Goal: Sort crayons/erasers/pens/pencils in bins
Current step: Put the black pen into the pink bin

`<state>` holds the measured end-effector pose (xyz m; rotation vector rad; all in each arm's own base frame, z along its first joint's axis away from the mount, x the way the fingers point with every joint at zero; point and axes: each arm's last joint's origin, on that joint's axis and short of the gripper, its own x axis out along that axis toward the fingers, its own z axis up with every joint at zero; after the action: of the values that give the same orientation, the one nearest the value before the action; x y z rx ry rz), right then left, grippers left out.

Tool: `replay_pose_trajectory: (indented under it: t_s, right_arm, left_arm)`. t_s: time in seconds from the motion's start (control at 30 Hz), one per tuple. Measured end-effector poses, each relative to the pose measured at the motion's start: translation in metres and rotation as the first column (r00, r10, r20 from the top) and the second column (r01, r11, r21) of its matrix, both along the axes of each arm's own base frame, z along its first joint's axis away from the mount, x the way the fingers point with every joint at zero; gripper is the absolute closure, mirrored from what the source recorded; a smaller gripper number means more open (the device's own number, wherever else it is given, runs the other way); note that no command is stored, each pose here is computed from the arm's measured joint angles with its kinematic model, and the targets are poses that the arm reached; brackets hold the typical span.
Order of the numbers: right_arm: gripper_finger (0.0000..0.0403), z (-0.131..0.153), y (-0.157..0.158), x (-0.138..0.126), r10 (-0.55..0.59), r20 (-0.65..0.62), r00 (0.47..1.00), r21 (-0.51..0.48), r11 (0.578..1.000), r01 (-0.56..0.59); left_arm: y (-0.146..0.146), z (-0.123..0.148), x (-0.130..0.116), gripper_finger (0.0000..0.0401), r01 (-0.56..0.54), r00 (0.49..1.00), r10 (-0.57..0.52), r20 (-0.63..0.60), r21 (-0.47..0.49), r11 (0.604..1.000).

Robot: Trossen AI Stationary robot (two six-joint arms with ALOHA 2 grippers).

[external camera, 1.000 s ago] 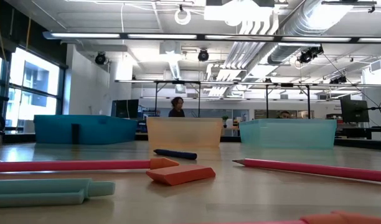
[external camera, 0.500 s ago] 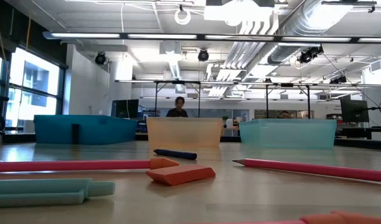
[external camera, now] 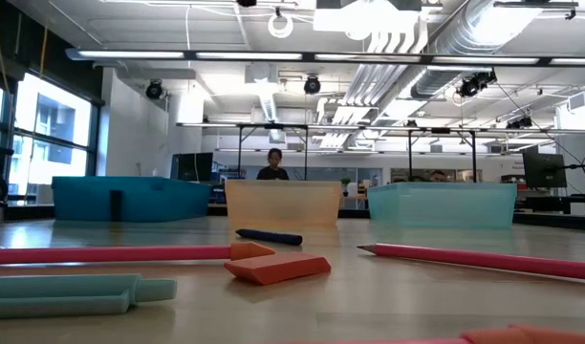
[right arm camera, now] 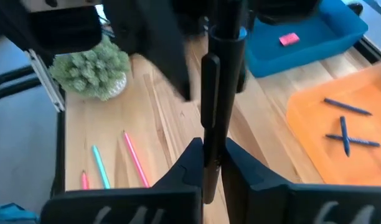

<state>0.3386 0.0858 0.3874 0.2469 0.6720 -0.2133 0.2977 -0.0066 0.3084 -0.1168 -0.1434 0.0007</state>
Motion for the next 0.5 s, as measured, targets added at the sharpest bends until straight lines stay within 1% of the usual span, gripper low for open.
replay_pose_trajectory:
  t_s: [0.17, 0.37, 0.5]
  right_arm:
    - [0.0393, -0.004, -0.001, -0.004, -0.028, -0.055, 0.998, 0.015, 0.999, 0.029]
    - [0.0392, -0.014, -0.002, -0.017, -0.088, -0.200, 0.976, 0.026, 0.995, 0.095]
    - [0.0392, -0.020, 0.006, -0.028, -0.101, -0.296, 0.950, 0.013, 0.994, 0.110]
  left_arm:
    - [0.000, -0.009, 0.001, 0.0288, 0.000, 0.995, 0.002, -0.096, 0.014, 1.000]
    - [0.001, -0.010, 0.001, 0.0228, -0.027, 0.994, 0.028, -0.105, 0.014, 1.000]
    - [0.001, -0.012, 0.001, 0.0207, -0.055, 0.991, 0.056, -0.124, 0.015, 0.998]
